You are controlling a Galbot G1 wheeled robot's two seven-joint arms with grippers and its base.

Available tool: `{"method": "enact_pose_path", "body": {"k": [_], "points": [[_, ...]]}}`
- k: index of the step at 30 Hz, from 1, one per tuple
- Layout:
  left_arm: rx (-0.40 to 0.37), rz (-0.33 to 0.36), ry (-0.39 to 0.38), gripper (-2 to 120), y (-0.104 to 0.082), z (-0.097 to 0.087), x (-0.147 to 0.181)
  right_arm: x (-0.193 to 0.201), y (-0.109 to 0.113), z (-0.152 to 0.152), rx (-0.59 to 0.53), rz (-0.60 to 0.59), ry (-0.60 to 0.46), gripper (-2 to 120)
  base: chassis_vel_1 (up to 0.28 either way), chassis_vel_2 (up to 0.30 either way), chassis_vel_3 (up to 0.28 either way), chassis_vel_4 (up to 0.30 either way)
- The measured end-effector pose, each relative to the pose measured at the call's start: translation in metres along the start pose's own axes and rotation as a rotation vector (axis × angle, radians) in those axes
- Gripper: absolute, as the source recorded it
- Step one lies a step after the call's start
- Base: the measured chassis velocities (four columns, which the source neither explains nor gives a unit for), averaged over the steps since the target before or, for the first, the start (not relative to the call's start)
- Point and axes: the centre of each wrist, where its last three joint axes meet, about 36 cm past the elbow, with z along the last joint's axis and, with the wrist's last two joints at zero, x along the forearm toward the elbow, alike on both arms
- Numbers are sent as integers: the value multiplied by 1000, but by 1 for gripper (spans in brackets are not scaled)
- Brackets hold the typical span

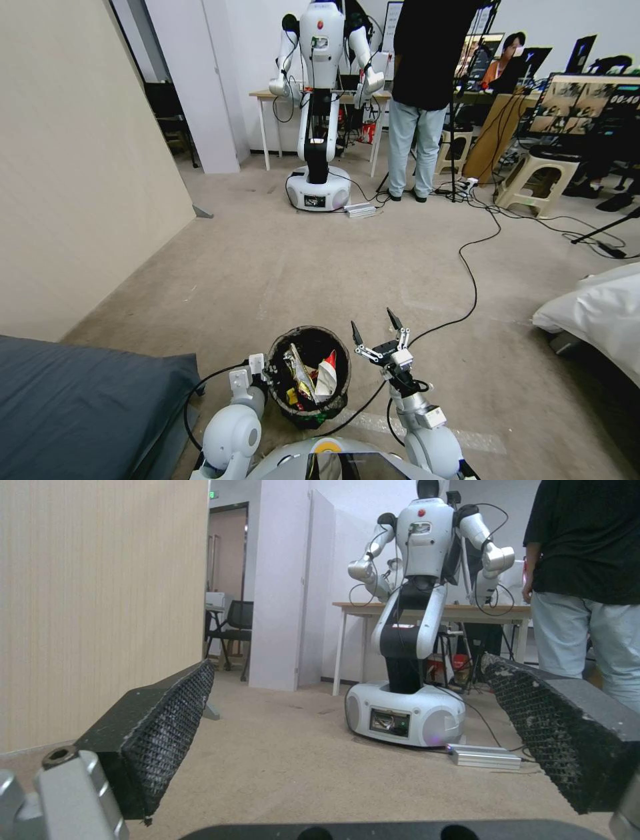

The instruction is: Pick up the trash bin, then pick up the garbage from the floor and place it into the trash bin.

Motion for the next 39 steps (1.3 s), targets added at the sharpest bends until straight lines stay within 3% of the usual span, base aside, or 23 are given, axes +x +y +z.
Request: {"method": "enact_pose_path", "body": {"k": [2, 13, 14, 21, 29, 39], "points": [[1, 2, -5, 12, 0, 0, 0, 0, 0, 0, 0, -2, 1, 100, 0, 0, 0, 0], [7, 21, -29, 46, -1, -3, 2, 2, 3, 3, -2, -8, 7, 100, 0, 0, 0, 0], [7, 25, -36, 55, -1, -5, 3, 2, 3, 3, -2, -10, 7, 100, 0, 0, 0, 0], [8, 34, -54, 80, -2, -9, 7, 3, 4, 4, -3, -12, 8, 100, 0, 0, 0, 0], [4, 40, -71, 95, -3, -12, 11, 2, 4, 5, -4, -15, 6, 100, 0, 0, 0, 0], [-13, 33, -99, 99, -4, -14, 16, 1, 4, 5, -4, -15, 4, 100, 0, 0, 0, 0]]}}
